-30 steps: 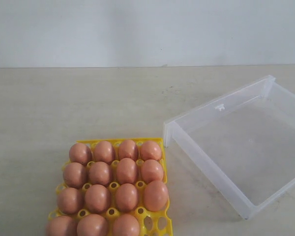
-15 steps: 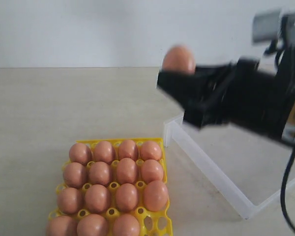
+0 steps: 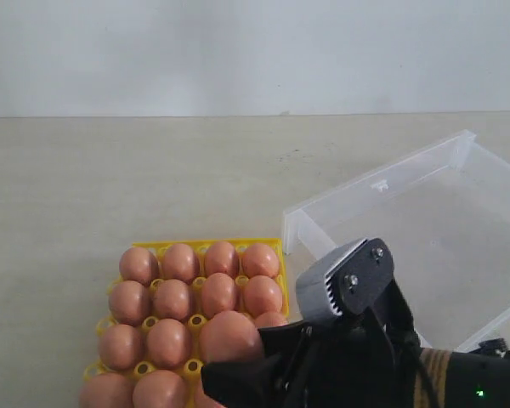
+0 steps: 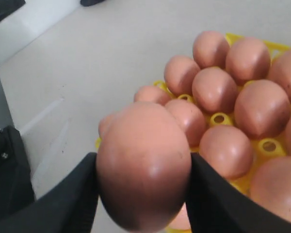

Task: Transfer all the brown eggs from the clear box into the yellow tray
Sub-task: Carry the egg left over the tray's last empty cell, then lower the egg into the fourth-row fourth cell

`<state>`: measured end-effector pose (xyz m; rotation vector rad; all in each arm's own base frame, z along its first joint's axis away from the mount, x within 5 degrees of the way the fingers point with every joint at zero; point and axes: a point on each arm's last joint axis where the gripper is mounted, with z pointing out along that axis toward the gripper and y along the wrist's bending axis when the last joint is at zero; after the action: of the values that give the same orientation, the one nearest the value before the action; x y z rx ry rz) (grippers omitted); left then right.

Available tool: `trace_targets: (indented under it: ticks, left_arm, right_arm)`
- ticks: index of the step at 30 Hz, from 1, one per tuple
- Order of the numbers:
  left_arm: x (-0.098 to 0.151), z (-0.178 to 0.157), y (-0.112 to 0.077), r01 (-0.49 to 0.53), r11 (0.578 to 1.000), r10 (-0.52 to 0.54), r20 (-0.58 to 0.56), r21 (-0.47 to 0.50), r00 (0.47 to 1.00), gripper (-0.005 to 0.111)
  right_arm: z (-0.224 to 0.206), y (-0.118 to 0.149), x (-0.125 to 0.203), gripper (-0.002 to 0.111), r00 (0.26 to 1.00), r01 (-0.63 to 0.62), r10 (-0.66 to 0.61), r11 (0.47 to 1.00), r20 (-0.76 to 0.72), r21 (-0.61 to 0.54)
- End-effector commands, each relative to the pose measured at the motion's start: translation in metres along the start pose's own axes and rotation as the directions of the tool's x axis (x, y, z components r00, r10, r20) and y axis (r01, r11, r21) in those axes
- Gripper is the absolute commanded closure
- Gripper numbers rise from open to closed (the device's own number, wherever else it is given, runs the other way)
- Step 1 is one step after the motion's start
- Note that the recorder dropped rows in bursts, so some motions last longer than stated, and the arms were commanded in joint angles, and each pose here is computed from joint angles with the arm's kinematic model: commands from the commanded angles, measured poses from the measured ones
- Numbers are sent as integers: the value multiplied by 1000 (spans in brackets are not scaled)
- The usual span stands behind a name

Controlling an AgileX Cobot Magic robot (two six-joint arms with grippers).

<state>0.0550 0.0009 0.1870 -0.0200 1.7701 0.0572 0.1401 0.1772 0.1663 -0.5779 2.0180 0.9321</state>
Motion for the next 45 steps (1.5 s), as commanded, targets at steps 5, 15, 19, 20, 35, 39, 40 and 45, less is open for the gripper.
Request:
trace_targets:
  ticks: [5, 15, 19, 20, 35, 39, 40, 45]
  left_arm:
    - [-1, 0, 0, -2, 1000, 2, 8, -2, 1000, 103]
    - [-1, 0, 0, -2, 1000, 2, 8, -2, 1000, 103]
    - [-1, 0, 0, -2, 1000, 2, 8, -2, 1000, 103]
    - [-1, 0, 0, -2, 1000, 2, 8, -2, 1000, 103]
    - [-1, 0, 0, -2, 1000, 2, 8, -2, 1000, 103]
    - [-1, 0, 0, -2, 1000, 2, 8, -2, 1000, 103]
    - [-1, 0, 0, -2, 1000, 2, 8, -2, 1000, 103]
    - [-1, 0, 0, -2, 1000, 2, 8, -2, 1000, 103]
  right_arm:
    - [19, -11, 10, 109, 994, -69, 67, 997, 82, 20]
    - [20, -19, 25, 109, 996, -41, 50, 993, -74, 111]
    - [19, -21, 27, 109, 995, -17, 30, 990, -93, 137]
    - [19, -22, 27, 109, 995, -21, 35, 990, -95, 143]
    - [19, -23, 23, 109, 998, 32, -24, 987, -52, 157]
    - [12, -30, 24, 109, 1000, 21, -23, 976, 8, 215]
    - [9, -33, 25, 109, 1000, 3, -9, 972, 27, 237]
    - [-1, -37, 33, 109, 999, 5, -16, 965, 39, 261]
